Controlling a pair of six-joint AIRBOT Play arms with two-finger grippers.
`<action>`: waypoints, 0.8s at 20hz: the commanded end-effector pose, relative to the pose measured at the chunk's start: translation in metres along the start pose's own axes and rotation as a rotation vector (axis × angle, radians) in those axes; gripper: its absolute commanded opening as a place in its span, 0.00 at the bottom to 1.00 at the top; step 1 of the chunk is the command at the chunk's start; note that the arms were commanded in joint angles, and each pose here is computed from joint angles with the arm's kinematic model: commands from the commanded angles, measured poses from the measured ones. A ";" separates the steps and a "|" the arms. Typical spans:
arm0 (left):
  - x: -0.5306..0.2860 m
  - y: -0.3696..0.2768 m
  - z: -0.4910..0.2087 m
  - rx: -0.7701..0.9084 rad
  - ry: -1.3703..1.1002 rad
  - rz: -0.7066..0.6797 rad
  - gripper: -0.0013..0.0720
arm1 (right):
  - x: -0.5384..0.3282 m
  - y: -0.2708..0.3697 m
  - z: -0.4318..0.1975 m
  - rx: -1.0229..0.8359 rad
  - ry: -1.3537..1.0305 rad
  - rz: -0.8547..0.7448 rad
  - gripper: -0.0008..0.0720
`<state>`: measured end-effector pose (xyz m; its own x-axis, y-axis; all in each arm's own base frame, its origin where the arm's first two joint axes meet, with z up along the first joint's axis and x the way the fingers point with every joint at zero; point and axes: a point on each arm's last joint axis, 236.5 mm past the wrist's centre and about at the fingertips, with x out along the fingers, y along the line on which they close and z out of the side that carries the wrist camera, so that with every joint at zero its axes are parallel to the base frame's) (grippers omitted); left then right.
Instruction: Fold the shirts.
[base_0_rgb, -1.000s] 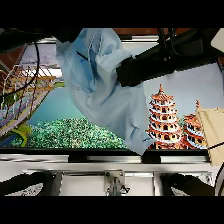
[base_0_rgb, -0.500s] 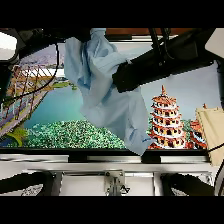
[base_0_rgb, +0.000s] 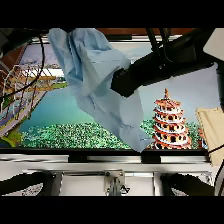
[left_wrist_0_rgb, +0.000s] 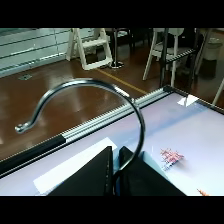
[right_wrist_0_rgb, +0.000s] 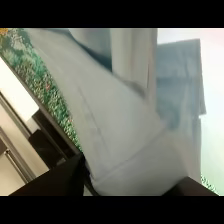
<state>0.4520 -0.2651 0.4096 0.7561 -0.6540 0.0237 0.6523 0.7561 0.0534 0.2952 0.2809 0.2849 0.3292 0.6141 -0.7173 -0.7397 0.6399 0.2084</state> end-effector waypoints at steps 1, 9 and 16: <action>-0.004 -0.002 -0.002 0.014 0.019 -0.009 0.09 | -0.001 0.006 0.003 -0.030 -0.012 0.025 0.52; -0.005 -0.002 -0.001 0.040 0.018 -0.009 0.12 | -0.001 0.005 0.009 -0.112 -0.040 0.020 0.10; -0.013 -0.004 0.010 0.047 -0.001 -0.008 0.70 | -0.019 -0.017 0.055 -0.136 -0.246 -0.110 0.10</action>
<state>0.4435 -0.2611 0.4145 0.7528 -0.6581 0.0175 0.6537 0.7504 0.0982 0.3155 0.2874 0.3114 0.4355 0.6542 -0.6183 -0.7861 0.6110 0.0927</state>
